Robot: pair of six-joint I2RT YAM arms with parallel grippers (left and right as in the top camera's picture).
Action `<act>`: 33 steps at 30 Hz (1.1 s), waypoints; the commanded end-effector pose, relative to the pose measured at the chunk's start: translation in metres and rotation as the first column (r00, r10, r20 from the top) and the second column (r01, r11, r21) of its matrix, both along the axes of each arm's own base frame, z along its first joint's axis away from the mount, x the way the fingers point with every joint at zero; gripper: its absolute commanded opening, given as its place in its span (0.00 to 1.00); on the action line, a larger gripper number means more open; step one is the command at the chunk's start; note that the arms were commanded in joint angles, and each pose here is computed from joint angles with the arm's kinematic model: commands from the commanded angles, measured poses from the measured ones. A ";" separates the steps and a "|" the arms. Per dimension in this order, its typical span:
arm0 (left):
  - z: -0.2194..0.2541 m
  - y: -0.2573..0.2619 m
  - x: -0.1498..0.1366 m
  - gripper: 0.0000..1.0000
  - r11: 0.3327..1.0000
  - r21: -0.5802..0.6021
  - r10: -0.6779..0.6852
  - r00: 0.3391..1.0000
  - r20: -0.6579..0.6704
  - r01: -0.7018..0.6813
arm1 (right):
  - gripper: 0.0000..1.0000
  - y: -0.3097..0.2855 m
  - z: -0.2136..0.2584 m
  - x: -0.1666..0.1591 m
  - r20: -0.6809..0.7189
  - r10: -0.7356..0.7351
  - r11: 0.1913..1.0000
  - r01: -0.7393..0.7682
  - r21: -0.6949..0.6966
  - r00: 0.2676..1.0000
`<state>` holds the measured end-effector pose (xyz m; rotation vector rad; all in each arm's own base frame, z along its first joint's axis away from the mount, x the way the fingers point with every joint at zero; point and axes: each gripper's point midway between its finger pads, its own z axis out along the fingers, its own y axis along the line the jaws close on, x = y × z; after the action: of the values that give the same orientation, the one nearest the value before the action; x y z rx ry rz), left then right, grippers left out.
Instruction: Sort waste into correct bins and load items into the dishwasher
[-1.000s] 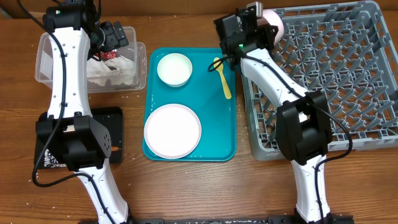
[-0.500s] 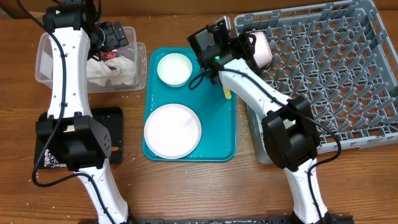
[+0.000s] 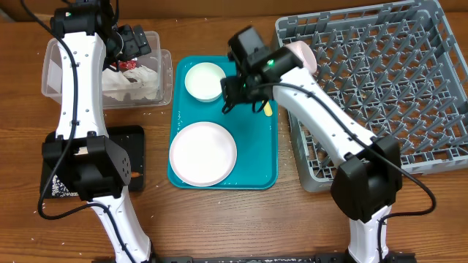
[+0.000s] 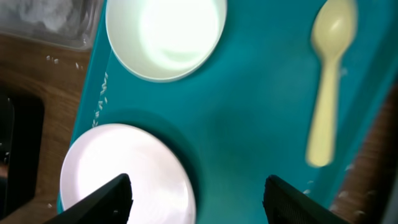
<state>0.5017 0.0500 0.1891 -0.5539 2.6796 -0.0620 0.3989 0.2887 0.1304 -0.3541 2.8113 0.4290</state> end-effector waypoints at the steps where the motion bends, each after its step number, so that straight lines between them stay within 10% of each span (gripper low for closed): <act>1: 0.015 0.004 0.001 1.00 1.000 0.012 0.011 0.999 0.037 -0.011 | 0.68 0.014 -0.033 -0.020 -0.111 -0.047 0.997 0.054 0.056 0.993; 14: 0.015 0.004 0.001 1.00 1.000 0.012 0.011 0.999 0.037 -0.011 | 0.51 0.013 -0.052 0.097 0.214 -0.395 0.916 0.366 0.166 0.893; 22: 0.015 0.004 0.001 1.00 1.000 0.012 0.011 0.999 0.037 -0.011 | 0.45 0.029 -0.083 0.103 0.161 -0.386 0.912 0.349 0.217 0.908; 33: 0.015 0.004 0.001 1.00 1.000 0.012 0.011 0.999 0.037 -0.011 | 0.11 0.022 -0.061 0.091 0.129 -0.304 0.951 0.292 0.101 0.944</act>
<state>0.5016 0.0500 0.1890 -0.5540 2.6800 -0.0619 0.4770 0.3036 0.0432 0.1233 2.6853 0.4174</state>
